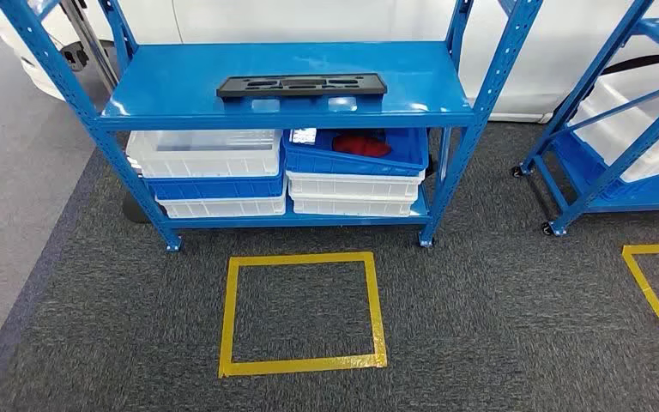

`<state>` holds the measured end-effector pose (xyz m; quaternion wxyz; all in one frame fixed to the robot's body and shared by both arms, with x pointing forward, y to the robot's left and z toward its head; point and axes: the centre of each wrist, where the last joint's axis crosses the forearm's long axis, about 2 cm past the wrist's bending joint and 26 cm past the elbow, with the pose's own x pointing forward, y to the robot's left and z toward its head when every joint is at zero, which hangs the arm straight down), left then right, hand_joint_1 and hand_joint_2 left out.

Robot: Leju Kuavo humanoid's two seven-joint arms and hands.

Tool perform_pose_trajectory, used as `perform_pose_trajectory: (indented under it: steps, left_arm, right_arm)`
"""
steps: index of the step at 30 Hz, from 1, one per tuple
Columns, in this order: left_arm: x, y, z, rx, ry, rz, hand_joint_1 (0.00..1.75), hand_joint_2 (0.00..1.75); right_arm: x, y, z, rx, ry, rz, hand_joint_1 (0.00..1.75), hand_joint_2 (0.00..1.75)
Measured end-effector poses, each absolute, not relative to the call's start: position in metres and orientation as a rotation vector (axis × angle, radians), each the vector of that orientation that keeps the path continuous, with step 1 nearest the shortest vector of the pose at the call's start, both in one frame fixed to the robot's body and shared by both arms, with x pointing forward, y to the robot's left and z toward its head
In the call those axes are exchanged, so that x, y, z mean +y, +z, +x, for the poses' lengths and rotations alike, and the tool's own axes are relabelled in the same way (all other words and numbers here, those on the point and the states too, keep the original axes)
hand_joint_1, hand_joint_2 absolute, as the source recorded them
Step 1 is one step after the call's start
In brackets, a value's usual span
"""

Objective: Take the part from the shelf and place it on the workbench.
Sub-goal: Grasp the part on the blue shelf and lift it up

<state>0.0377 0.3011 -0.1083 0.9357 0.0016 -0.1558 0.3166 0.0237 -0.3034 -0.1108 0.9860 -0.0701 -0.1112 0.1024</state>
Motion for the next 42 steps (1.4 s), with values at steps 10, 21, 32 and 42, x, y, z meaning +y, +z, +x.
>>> perform_pose_trajectory:
  steps: [10, 21, 32, 42]
  left_arm:
    - [0.292, -0.109, 0.046, -0.31, 0.79, -0.008, 0.0, 0.0]
    - [0.286, -0.108, 0.053, -0.299, 0.932, -0.024, 0.0, 0.0]
    - [0.278, -0.108, 0.061, -0.298, 1.049, -0.05, 0.0, 0.0]
    - [0.266, -0.108, 0.062, -0.28, 1.167, -0.087, 0.0, 0.0]
  right_arm:
    - [-0.302, -0.108, 0.056, -0.272, 0.372, -0.187, 0.0, 0.0]
    - [-0.258, -0.081, 0.161, -0.63, 0.738, -0.232, 0.0, 0.0]
    - [-0.228, -0.019, 0.274, -1.023, 1.081, -0.408, 0.0, 0.0]
    - [-0.208, 0.061, 0.36, -1.374, 1.385, -0.644, 0.0, 0.0]
